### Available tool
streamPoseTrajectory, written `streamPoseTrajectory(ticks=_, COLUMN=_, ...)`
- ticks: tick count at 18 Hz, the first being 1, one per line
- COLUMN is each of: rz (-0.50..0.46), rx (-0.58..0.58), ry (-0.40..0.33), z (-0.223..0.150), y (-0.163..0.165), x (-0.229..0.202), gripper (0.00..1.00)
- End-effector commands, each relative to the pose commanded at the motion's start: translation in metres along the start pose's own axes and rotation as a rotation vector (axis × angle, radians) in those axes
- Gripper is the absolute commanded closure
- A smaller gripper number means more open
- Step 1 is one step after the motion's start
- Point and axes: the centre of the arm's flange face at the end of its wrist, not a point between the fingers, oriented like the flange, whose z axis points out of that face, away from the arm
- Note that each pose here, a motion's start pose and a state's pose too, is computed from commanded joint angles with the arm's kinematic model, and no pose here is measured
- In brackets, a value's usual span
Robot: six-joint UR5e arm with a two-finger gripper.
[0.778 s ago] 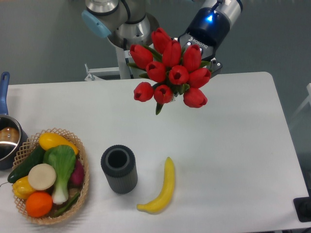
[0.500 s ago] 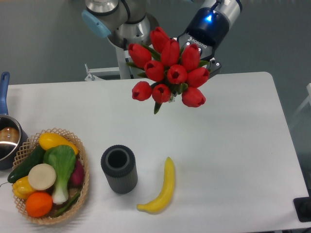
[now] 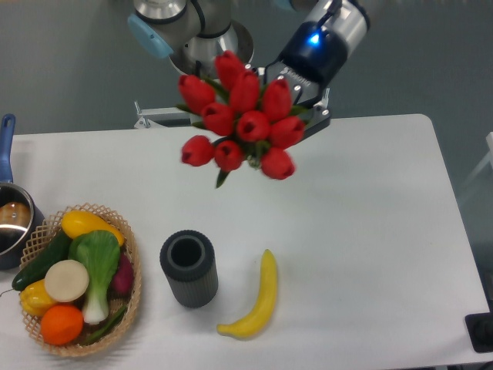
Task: Insert the flowers into the vase
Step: 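Carry the red tulip bunch with the gripper toward the black vase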
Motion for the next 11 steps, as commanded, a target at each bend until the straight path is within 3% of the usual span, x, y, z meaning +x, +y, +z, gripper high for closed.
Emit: streamPoseTrajectory(ticks=11, rz=0.068, rx=0.063, ry=0.136, z=0.066, y=0.021, x=0.0, gripper=0.62)
